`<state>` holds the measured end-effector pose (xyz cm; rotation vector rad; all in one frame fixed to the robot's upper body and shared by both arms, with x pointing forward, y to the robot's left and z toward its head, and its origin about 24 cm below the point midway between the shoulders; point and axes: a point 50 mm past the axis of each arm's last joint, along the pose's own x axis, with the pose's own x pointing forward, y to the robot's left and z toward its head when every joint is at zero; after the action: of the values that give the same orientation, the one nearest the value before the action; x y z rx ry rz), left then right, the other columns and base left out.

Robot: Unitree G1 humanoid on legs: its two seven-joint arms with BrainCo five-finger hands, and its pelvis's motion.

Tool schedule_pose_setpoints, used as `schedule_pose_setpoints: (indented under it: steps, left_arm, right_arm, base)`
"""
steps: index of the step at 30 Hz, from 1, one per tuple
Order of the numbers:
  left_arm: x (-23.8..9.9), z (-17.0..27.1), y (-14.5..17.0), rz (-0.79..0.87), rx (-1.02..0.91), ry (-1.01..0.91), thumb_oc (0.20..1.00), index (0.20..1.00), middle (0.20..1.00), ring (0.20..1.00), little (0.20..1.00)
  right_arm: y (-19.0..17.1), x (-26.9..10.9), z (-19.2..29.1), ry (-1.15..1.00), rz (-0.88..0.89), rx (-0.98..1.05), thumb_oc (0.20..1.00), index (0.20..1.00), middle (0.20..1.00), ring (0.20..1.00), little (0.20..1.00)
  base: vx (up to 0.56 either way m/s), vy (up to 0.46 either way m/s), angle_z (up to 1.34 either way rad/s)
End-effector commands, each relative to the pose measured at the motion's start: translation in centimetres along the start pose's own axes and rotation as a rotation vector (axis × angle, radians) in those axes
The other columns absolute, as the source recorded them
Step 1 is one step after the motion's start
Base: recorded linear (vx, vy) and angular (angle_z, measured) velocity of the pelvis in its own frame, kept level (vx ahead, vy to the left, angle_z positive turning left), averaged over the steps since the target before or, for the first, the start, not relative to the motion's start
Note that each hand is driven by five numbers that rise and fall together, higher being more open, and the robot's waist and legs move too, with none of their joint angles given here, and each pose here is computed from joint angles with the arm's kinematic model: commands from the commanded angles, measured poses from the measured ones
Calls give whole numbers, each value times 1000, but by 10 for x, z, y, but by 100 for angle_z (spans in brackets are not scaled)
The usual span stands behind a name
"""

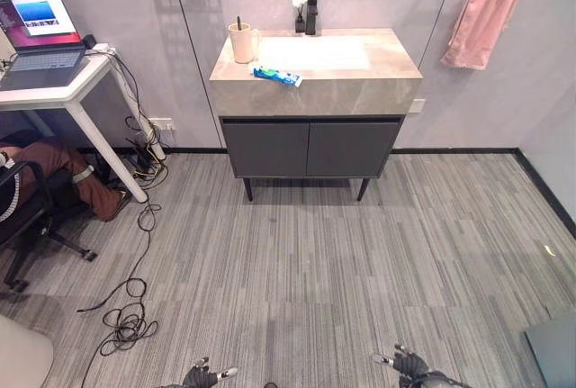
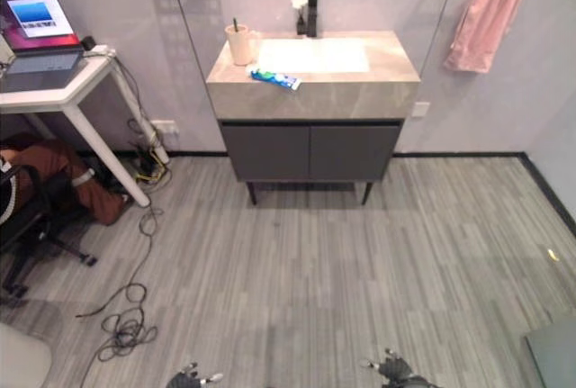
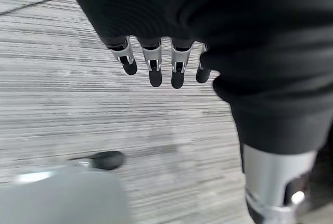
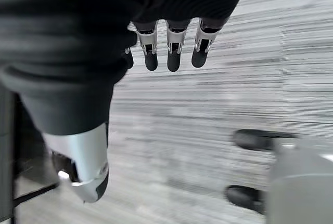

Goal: Put brush and paste in cup on sink, flatten towel.

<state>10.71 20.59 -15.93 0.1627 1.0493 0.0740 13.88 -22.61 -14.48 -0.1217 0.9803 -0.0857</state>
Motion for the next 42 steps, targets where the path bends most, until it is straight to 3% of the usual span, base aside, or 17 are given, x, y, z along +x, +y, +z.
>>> schedule_pose_setpoints:
  steps: [1, 21, 32, 42]
  left_arm:
    - [7, 35, 2, 31, -18, -121, 1000, 1000, 1000, 1000, 1000]
    - [5, 47, 14, 81, -63, -203, 1000, 1000, 1000, 1000, 1000]
    - [3, 71, 19, 51, 54, -312, 1000, 1000, 1000, 1000, 1000]
    - [5, 68, 16, 49, 71, -287, 1000, 1000, 1000, 1000, 1000]
  right_arm:
    - [-1, 4, 48, -201, -5, -50, 1000, 1000, 1000, 1000, 1000]
    - [1, 2, 22, -126, -18, -70, 1000, 1000, 1000, 1000, 1000]
    - [0, 2, 30, -153, -7, -104, 1000, 1000, 1000, 1000, 1000]
    - [6, 4, 32, -137, 5, -127, 1000, 1000, 1000, 1000, 1000]
  base:
    - [0, 0, 0]
    - [2, 0, -1]
    - [-25, 4, -4]
    - [14, 13, 0]
